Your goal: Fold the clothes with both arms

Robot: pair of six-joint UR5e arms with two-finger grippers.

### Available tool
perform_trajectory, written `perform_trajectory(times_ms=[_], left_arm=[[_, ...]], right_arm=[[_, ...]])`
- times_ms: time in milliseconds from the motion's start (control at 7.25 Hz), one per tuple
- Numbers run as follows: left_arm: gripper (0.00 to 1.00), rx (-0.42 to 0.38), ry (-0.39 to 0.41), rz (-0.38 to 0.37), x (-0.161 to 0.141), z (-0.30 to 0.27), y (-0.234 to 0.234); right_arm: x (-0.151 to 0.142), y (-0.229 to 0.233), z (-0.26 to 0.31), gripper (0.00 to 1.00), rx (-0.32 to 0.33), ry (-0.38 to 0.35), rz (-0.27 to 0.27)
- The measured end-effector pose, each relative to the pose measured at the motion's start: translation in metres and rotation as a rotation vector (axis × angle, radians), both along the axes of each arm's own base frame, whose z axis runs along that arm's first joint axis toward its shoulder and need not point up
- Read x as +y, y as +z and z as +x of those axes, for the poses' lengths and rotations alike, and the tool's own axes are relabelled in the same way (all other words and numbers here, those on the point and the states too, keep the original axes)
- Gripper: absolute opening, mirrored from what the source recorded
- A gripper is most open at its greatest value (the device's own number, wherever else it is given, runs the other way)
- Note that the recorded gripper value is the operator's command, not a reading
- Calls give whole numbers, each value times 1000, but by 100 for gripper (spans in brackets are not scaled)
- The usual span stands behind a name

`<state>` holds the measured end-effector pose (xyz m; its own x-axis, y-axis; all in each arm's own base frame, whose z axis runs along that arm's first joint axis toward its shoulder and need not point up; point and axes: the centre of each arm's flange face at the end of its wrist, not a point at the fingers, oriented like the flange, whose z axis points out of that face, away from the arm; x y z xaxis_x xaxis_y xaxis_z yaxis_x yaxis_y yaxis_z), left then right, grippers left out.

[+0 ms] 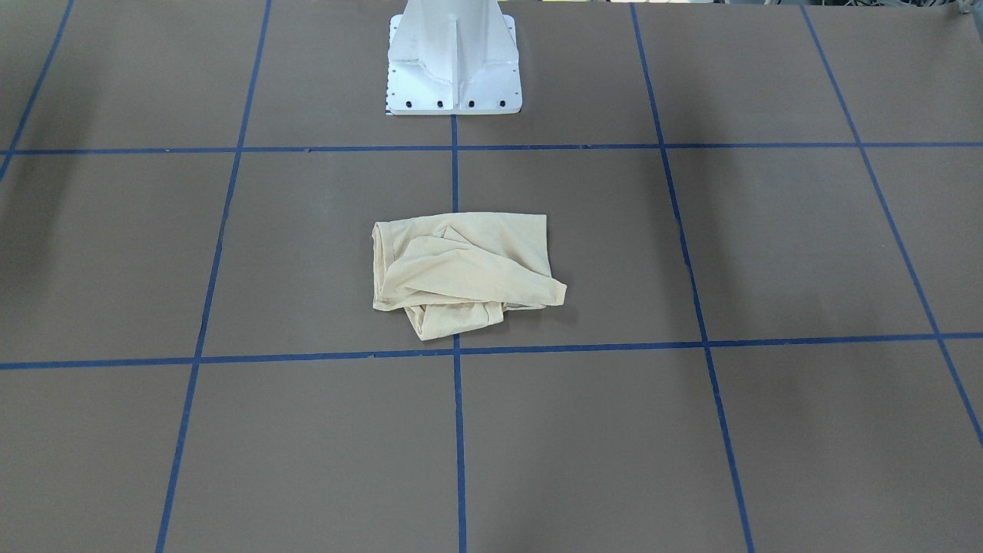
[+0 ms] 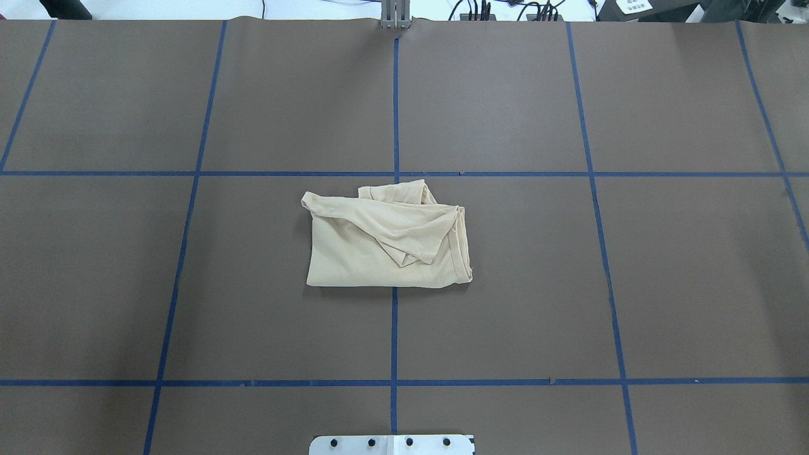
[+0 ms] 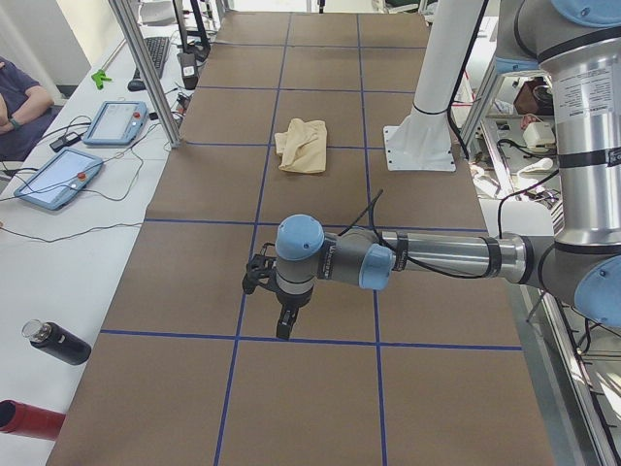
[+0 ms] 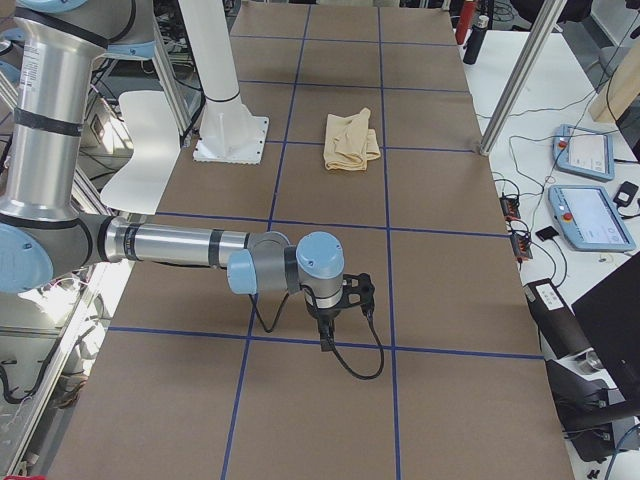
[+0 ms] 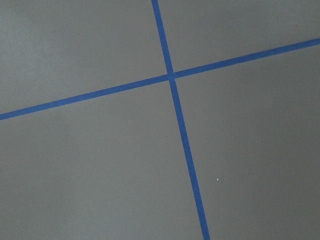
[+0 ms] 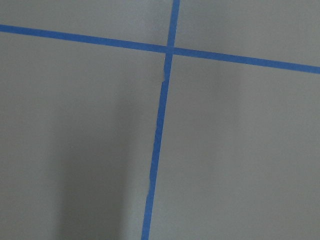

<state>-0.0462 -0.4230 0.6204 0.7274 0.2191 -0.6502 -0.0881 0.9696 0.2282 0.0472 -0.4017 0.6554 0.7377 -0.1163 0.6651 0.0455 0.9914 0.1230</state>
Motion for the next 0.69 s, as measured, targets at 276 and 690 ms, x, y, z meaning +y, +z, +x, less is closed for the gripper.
perform_trajectory(times_ms=[276, 690], left_arm=[[100, 8, 2, -4, 1, 1, 1], [100, 8, 2, -6, 1, 1, 2]], right_arm=[[0, 1, 0, 100, 2, 1, -1], [1, 0, 0, 100, -1, 0, 0]])
